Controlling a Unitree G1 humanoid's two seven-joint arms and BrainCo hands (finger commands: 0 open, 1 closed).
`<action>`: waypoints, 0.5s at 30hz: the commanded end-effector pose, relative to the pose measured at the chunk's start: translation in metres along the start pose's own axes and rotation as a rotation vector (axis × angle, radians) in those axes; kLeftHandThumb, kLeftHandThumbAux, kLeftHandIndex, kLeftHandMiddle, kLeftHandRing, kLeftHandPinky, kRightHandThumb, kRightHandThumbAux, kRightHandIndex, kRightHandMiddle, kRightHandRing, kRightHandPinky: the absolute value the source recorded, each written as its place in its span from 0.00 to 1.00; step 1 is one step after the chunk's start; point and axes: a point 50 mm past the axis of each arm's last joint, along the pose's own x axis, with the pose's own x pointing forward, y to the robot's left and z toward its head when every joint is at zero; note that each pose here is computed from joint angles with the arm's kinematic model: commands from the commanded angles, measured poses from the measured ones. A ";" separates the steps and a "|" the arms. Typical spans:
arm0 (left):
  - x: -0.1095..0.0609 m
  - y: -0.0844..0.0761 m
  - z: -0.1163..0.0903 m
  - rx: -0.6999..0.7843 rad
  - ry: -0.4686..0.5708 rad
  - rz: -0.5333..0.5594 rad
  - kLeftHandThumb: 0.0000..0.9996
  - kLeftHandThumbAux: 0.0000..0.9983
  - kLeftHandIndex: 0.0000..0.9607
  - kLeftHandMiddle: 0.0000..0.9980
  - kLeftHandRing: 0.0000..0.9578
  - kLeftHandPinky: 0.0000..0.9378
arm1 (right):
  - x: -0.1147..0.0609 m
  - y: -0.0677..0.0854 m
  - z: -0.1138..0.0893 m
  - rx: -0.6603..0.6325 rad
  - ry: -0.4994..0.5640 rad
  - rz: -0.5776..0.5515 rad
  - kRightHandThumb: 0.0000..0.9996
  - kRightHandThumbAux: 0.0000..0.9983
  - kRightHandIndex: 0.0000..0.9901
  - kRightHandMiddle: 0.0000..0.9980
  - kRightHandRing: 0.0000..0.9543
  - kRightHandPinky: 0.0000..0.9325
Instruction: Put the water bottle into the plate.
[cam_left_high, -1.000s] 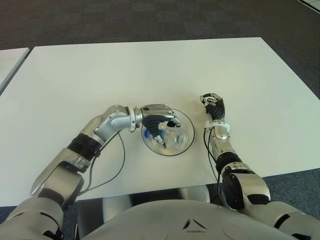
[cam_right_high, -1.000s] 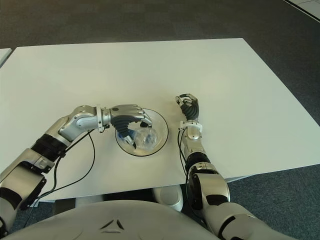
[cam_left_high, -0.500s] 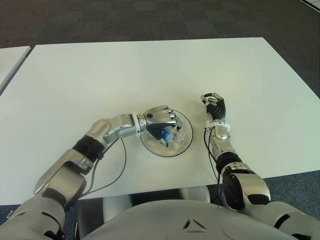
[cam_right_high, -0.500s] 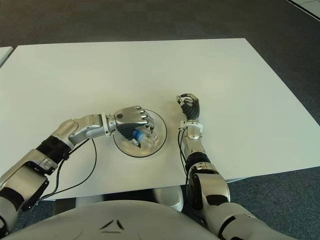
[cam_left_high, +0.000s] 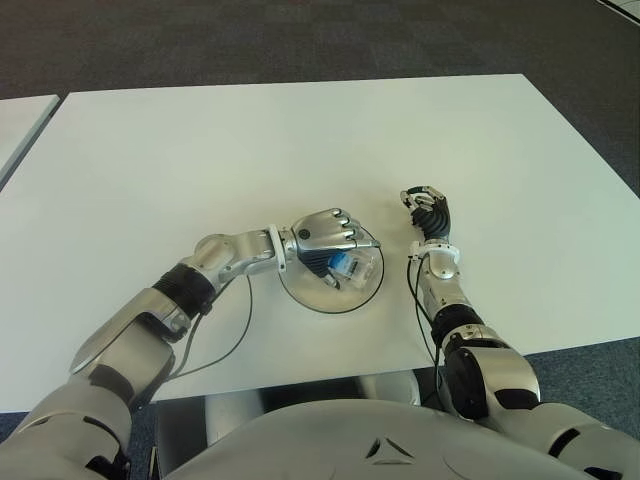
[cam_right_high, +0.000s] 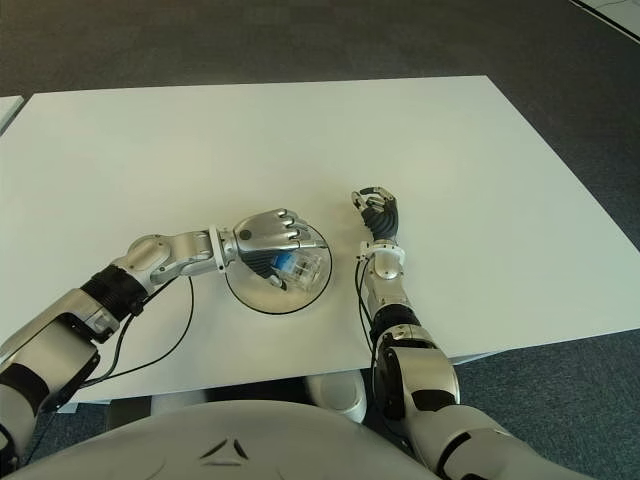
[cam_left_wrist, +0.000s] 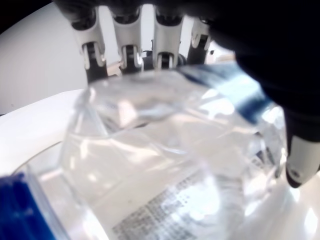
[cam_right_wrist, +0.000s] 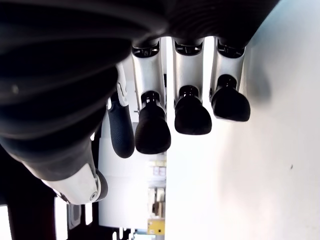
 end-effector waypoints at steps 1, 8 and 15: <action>-0.001 -0.007 -0.001 0.018 0.014 -0.019 0.50 0.63 0.06 0.11 0.13 0.20 | -0.007 0.000 -0.012 -0.008 0.056 0.000 0.70 0.73 0.44 0.82 0.85 0.87; -0.002 -0.006 -0.001 0.016 0.019 -0.033 0.45 0.65 0.03 0.08 0.10 0.17 | -0.007 0.000 -0.012 -0.014 0.060 -0.002 0.70 0.73 0.44 0.83 0.86 0.87; -0.001 -0.006 -0.002 0.021 0.031 -0.037 0.40 0.66 0.01 0.05 0.06 0.10 | -0.006 -0.001 -0.012 -0.012 0.060 0.000 0.70 0.73 0.44 0.83 0.86 0.87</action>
